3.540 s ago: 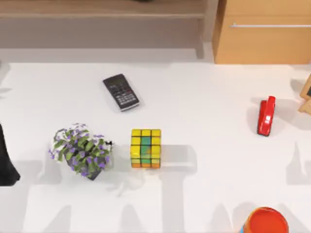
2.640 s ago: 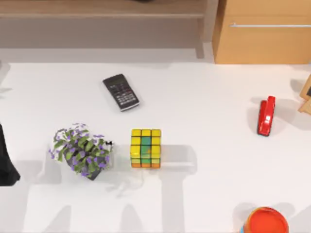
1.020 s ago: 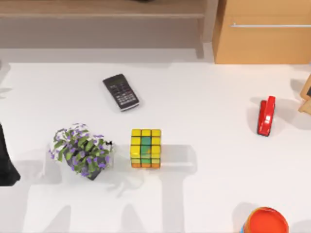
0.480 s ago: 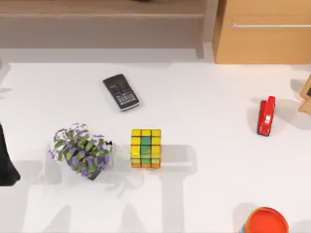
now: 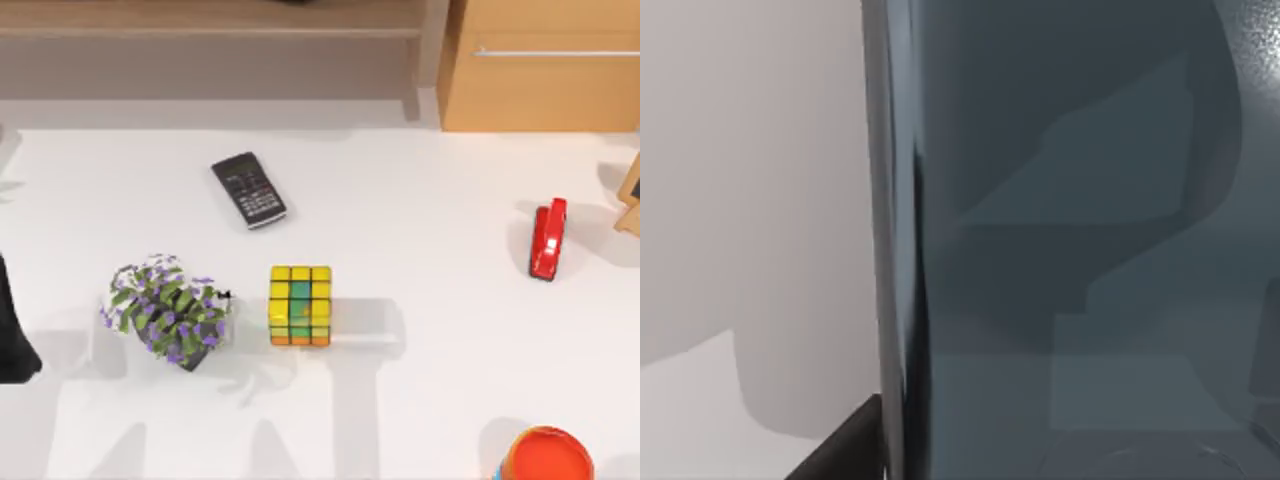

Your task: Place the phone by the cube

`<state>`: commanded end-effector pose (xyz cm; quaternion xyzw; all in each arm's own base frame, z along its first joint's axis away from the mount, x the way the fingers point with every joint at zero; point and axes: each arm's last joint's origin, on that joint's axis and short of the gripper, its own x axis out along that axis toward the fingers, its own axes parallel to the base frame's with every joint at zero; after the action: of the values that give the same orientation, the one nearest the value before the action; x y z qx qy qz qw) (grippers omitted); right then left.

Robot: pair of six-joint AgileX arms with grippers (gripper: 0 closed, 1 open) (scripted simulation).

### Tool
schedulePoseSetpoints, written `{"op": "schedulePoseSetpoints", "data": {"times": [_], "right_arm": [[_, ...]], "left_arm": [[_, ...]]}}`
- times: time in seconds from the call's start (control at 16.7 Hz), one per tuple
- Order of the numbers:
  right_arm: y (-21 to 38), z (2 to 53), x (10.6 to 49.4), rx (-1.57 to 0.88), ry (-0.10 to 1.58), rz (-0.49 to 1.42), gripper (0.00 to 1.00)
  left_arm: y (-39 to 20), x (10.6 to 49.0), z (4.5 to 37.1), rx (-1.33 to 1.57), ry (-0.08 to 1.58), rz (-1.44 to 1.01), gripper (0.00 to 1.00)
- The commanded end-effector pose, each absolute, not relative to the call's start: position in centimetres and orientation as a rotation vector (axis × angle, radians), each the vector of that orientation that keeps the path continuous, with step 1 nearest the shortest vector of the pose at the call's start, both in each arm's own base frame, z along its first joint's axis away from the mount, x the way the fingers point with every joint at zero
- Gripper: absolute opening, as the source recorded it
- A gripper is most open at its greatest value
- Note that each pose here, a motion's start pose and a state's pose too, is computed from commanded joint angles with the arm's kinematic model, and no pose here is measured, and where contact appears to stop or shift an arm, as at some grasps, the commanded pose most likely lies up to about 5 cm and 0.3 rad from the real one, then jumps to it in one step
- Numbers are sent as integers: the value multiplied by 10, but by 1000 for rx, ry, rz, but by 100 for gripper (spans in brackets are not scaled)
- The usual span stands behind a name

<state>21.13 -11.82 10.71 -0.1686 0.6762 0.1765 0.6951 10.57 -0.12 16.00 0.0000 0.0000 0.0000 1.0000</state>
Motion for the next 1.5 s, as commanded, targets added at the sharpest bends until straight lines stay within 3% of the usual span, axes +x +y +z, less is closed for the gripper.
{"op": "schedulePoseSetpoints", "data": {"times": [1.08, 1.5], "right_arm": [[-118, 133, 211, -369, 1506, 388, 0], [-85, 177, 252, -409, 1425, 314, 0]], "left_arm": [[-1, 106, 160, 0, 0, 0, 100], [-1, 106, 160, 0, 0, 0, 100]]}}
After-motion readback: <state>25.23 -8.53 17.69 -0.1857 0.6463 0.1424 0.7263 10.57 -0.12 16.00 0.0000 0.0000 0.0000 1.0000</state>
